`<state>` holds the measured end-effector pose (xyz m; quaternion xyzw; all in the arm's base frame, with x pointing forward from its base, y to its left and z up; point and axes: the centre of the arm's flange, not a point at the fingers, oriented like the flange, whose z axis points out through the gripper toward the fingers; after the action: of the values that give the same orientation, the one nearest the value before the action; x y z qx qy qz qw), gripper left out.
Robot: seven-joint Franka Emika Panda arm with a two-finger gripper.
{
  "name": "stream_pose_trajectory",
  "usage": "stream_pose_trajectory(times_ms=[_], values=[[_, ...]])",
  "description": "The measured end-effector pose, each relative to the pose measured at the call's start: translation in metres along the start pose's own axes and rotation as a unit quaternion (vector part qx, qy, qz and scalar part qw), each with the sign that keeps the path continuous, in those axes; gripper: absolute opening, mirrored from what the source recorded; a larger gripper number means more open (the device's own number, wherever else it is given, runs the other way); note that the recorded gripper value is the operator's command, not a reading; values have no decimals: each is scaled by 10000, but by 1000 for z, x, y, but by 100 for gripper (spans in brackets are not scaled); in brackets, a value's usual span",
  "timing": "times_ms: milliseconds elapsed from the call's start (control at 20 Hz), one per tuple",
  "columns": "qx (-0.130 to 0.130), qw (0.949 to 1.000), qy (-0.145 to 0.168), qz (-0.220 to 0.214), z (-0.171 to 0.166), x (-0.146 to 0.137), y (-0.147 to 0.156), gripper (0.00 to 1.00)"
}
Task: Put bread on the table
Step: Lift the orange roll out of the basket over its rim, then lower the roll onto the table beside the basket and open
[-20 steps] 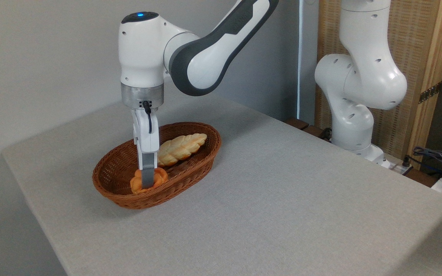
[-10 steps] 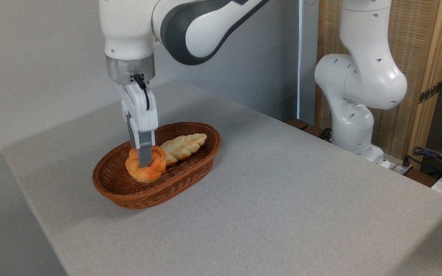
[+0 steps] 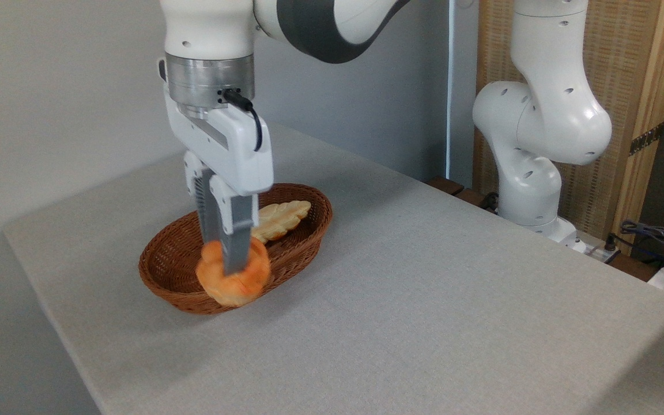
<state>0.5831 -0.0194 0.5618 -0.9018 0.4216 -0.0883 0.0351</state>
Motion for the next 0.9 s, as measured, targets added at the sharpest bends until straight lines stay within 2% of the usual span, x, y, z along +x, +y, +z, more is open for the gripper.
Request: stream_pose_trajectory(times_ms=[100,200,300,350,600,900], values=[[283,9983,-465,206,10,-7,-8,61],[384,9952,-816,374,28,-7,-11,92],[290,9935,-1003,450,51,-4,-11,94],[223,9930,-1071,435,64,-1,-9,100],[48,9898,-1288,608,104,22,10,100],[17,9892,-1296,684,109,29,17,100]])
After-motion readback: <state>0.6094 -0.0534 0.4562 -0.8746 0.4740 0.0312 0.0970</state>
